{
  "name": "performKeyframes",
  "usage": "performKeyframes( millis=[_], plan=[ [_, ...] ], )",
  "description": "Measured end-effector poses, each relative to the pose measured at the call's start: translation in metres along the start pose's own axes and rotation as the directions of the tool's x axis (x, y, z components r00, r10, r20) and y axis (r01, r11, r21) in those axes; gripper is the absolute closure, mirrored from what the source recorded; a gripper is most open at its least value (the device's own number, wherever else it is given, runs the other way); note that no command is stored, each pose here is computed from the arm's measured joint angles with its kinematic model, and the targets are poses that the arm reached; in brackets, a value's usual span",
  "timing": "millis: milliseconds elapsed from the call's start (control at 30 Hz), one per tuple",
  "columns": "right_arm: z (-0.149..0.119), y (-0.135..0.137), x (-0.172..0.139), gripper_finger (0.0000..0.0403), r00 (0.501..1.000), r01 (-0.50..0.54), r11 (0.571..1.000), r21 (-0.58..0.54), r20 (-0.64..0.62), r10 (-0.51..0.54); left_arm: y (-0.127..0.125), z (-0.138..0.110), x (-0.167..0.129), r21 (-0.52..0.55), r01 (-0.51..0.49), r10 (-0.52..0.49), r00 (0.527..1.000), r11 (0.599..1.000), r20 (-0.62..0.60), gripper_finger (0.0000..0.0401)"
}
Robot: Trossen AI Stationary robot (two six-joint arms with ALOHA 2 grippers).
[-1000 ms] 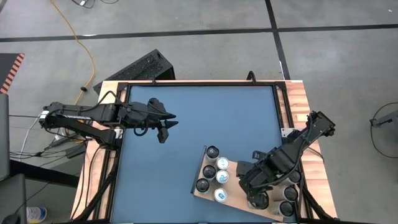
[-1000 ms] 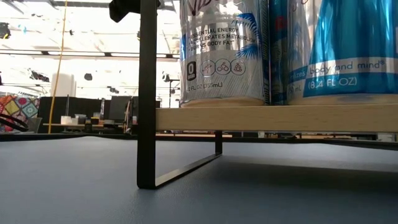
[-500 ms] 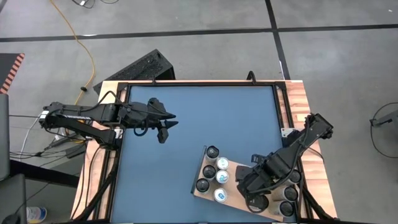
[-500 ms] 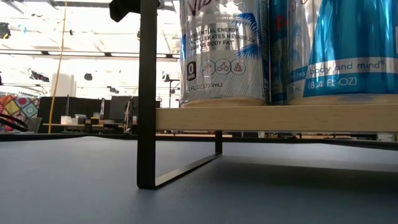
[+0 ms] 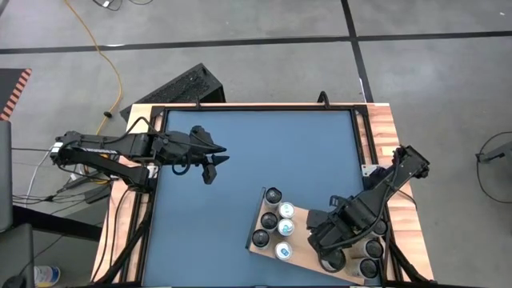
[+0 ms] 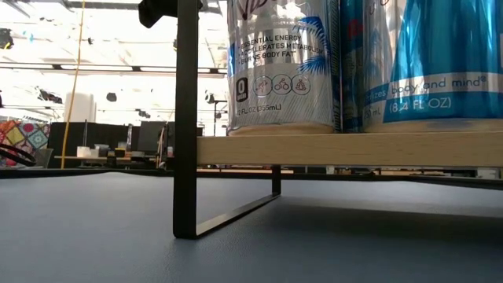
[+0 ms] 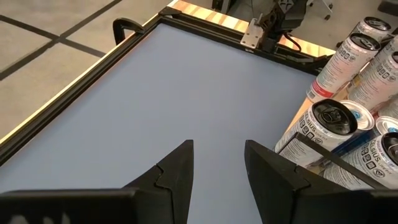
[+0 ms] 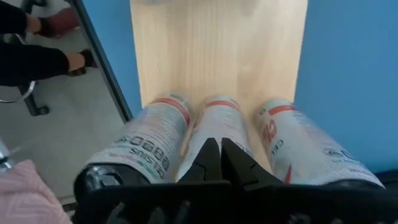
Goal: Place canned beverage on shelf
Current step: Adjust the white pink soda can on the shelf, then return to Home Position
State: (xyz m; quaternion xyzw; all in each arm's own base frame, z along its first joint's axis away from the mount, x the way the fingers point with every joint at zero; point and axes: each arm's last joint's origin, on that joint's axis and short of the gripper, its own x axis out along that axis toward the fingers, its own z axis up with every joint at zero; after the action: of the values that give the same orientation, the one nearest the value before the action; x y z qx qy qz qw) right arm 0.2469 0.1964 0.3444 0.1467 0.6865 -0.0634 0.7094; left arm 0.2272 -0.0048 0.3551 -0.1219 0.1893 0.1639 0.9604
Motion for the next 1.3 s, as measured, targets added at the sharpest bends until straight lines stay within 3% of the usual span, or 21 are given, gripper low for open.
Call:
performKeyframes(
  millis=[167, 367, 500, 667, 800, 1067, 1167, 1233, 1300],
  plan=[
    [0.006, -0.001, 0.000, 0.0403, 1.000, -0.014, 1.000, 0.014, 0.027, 0.014, 0.000, 0.000, 0.000, -0.001, 0.000, 0.000, 1.000, 1.000, 0.000, 0.0273],
    [0.018, -0.002, -0.025, 0.0403, 0.974, -0.043, 0.999, -0.005, 0.222, 0.043, -0.001, 0.003, 0.000, -0.107, 0.016, -0.013, 1.000, 0.994, 0.026, 0.0273],
    [0.021, -0.003, -0.057, 0.0403, 0.915, -0.024, 0.997, -0.080, 0.401, 0.054, -0.005, 0.010, -0.005, -0.178, 0.159, -0.149, 0.986, 0.971, 0.071, 0.0273],
    [0.021, -0.007, -0.104, 0.0403, 0.770, 0.016, 0.991, -0.133, 0.634, 0.072, -0.012, 0.027, -0.024, -0.184, 0.432, -0.396, 0.896, 0.883, 0.202, 0.0273],
    [0.017, -0.012, -0.130, 0.0403, 0.715, -0.053, 0.986, -0.155, 0.683, 0.146, -0.010, 0.037, -0.044, -0.151, 0.544, -0.492, 0.824, 0.825, 0.280, 0.0273],
    [0.014, 0.003, -0.138, 0.0403, 0.638, -0.149, 0.969, -0.198, 0.729, 0.247, 0.002, 0.046, -0.087, -0.121, 0.615, -0.523, 0.744, 0.779, 0.416, 0.0273],
    [0.018, 0.006, -0.144, 0.0403, 0.593, -0.160, 0.956, -0.247, 0.750, 0.293, 0.008, 0.054, -0.111, -0.087, 0.667, -0.533, 0.660, 0.740, 0.530, 0.0273],
    [0.019, 0.005, -0.151, 0.0403, 0.547, -0.106, 0.944, -0.311, 0.775, 0.317, 0.012, 0.058, -0.129, -0.046, 0.699, -0.539, 0.590, 0.713, 0.601, 0.0273],
    [0.022, -0.001, -0.155, 0.0403, 0.534, 0.015, 0.927, -0.374, 0.787, 0.308, 0.017, 0.060, -0.143, 0.004, 0.699, -0.537, 0.547, 0.716, 0.642, 0.0273]
  ],
)
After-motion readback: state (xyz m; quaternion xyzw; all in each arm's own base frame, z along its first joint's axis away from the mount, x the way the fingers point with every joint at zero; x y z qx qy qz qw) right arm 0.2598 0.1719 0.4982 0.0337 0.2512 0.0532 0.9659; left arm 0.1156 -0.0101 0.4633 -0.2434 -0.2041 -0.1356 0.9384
